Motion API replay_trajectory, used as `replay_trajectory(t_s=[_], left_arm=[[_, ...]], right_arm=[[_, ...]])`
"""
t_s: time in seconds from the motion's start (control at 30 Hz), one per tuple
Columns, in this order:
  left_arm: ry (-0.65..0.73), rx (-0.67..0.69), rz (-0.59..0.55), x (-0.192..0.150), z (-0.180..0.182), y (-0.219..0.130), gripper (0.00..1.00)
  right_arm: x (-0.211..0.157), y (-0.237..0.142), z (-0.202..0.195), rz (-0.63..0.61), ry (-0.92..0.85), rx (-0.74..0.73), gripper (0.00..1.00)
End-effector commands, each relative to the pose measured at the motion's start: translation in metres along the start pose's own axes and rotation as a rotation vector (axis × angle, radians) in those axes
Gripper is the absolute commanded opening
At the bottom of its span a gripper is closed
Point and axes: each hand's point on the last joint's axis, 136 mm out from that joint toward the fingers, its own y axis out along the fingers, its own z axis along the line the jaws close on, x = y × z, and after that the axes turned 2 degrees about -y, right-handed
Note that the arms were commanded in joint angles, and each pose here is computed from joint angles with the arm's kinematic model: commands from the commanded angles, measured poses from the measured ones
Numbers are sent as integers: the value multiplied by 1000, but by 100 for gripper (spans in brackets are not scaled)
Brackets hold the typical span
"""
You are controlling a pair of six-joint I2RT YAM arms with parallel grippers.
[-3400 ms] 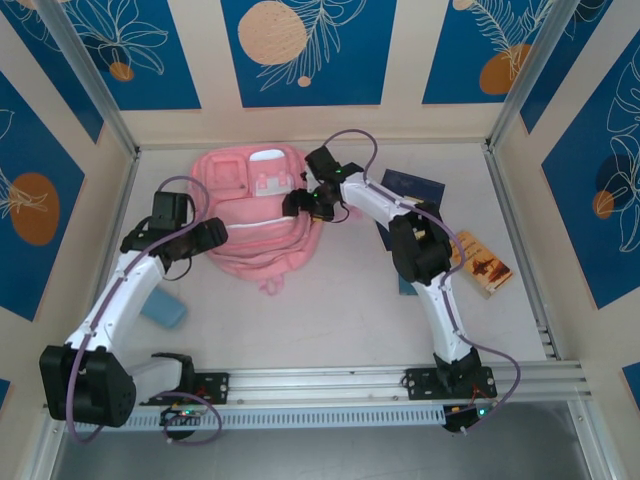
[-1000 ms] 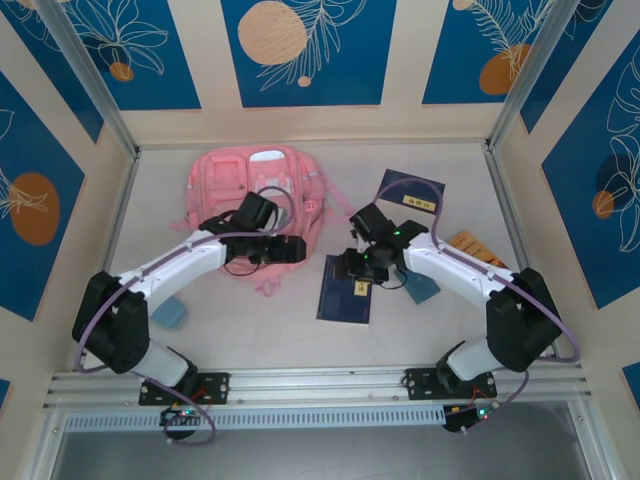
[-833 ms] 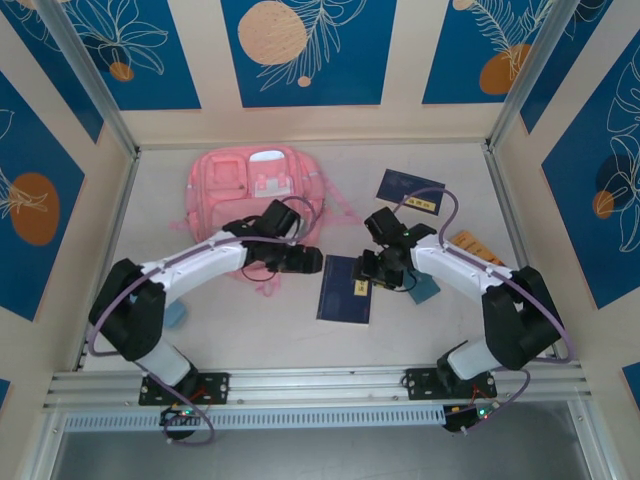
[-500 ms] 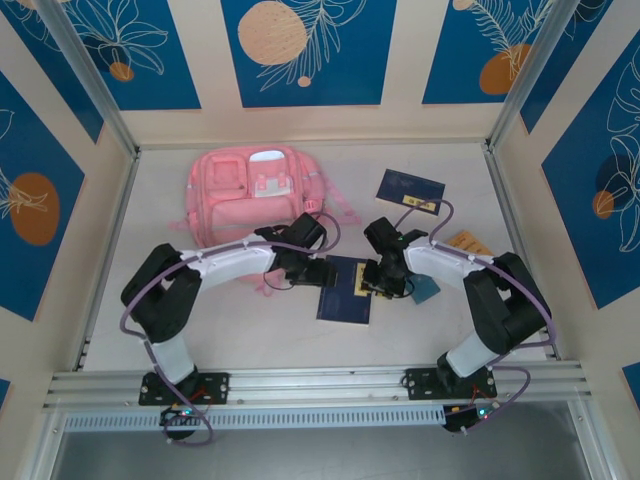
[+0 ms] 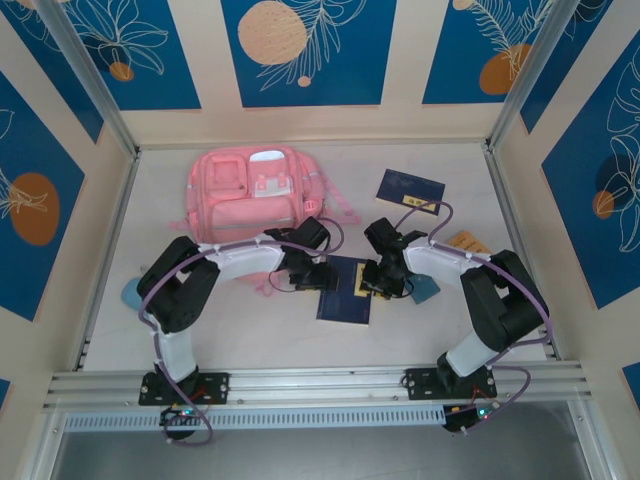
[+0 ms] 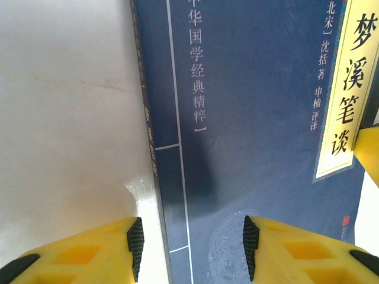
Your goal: Pack the student bag
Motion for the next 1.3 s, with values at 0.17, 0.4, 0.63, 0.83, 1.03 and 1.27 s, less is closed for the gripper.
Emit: replay_trajectory(t_s=[0.17,0.4,0.63,0.83,1.03,1.27], left_arm=[[-11,-59,39,-2,-15,6,47],[-18,-82,72,-6,-19,11,50],[-1,-182,92,-7,-38,4,54],[67,-357,30,-3,-75,-40,48],[57,-480,44,-11,-91,-57,46],[-8,-430,56,-8,-78,-36,44]], right_arm=[[-10,19,-14,48,18,-37,27],[-12,22,-13,61,21,-28,27],[-14,23,-10,71,24,-5,27],[-15,20,-6,70,21,19,27],[-14,17,2,65,15,65,27],[-14,16,3,59,19,76,27]])
